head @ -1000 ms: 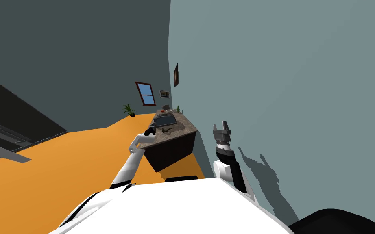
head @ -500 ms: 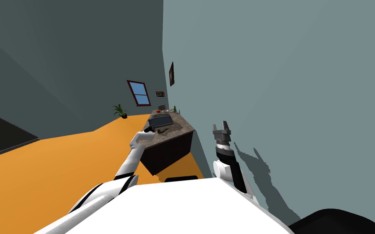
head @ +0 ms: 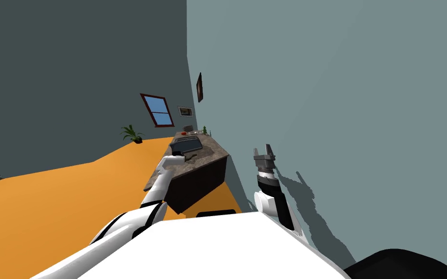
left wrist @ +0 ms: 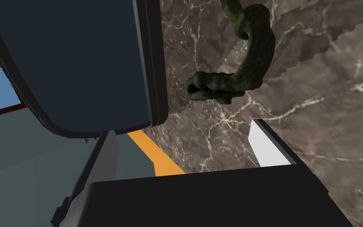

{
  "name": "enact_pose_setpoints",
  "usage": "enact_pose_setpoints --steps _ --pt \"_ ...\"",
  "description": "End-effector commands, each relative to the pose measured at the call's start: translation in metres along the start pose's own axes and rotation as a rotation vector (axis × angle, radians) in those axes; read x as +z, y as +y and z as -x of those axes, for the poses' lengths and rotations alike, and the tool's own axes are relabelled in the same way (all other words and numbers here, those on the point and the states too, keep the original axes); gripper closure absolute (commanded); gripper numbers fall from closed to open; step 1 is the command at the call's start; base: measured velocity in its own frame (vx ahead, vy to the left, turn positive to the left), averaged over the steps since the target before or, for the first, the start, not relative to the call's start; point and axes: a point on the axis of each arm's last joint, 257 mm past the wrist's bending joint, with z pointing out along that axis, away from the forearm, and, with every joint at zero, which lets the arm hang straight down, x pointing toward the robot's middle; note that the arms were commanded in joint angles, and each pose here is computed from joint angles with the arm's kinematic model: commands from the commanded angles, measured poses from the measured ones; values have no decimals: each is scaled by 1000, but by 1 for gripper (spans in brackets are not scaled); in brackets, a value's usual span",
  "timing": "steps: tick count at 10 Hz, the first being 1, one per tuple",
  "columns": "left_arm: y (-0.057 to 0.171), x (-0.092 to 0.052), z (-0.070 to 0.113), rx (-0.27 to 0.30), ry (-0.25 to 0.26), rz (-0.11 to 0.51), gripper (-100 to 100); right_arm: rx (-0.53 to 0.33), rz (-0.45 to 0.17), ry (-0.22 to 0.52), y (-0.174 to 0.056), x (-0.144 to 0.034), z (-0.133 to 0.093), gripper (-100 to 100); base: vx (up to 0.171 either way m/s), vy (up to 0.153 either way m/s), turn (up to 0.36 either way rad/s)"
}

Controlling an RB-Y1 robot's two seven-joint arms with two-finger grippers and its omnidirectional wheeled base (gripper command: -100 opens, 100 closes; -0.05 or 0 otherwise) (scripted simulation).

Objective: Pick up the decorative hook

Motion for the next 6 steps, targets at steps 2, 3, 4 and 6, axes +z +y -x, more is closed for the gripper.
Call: enact_pose_setpoints --steps 2,3,4,6 --pt "21 8 4 -63 -15 92 -100 0 0 0 0 0 0 0 28 -19 -129" --pt "30 10 6 -82 -19 121 -100 0 0 0 0 0 0 0 28 -11 -110" --pt "39 11 7 -97 -23 149 -100 0 0 0 0 0 0 0 25 -7 -87" --pt "65 14 10 -121 -33 213 -100 0 0 0 0 0 0 0 23 -6 -80"
